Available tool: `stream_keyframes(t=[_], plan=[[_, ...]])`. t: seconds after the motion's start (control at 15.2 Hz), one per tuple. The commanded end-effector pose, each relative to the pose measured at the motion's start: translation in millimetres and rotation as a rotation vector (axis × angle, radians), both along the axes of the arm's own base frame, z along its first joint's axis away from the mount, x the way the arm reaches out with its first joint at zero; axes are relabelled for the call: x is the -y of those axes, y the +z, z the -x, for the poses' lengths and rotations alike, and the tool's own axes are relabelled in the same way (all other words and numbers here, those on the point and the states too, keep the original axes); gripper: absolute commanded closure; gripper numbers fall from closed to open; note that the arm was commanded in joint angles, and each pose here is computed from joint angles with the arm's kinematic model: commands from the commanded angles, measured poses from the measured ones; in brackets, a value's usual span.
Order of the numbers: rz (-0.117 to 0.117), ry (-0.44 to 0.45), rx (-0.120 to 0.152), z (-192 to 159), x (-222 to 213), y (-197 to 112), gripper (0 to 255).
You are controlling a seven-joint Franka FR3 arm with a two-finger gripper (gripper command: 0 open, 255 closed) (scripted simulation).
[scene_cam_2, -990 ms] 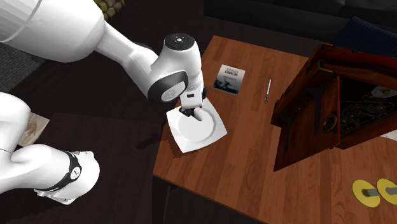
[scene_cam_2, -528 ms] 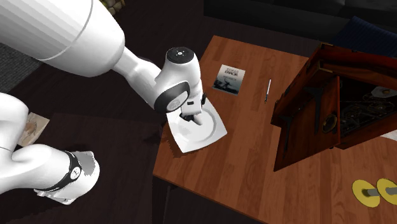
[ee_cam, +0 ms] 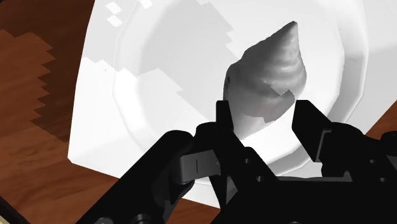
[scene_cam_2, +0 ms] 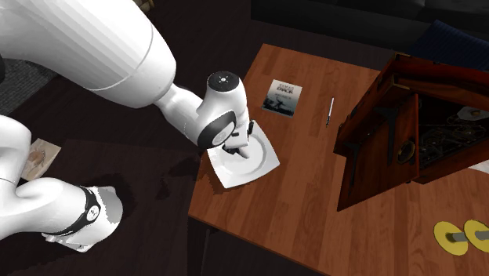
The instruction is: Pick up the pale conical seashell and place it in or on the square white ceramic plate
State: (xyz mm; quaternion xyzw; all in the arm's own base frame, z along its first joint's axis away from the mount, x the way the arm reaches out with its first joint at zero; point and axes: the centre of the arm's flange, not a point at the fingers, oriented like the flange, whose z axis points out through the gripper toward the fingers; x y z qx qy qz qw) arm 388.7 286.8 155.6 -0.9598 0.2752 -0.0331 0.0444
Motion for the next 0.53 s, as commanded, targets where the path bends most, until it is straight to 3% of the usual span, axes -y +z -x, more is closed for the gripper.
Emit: stream_keyframes(t=[0.0,0.26,0.33,0.46], plan=[[0.0,0.0,0.0,0.0,-0.2,-1.3,255],[0.0,0.0,0.0,0.0,-0.2,-1.3,255],[0.0,0.0,0.0,-0.1,-0.3,-1.3,0],[0.0,0.0,0.0,-0.1,-0.3,-1.3,0]])
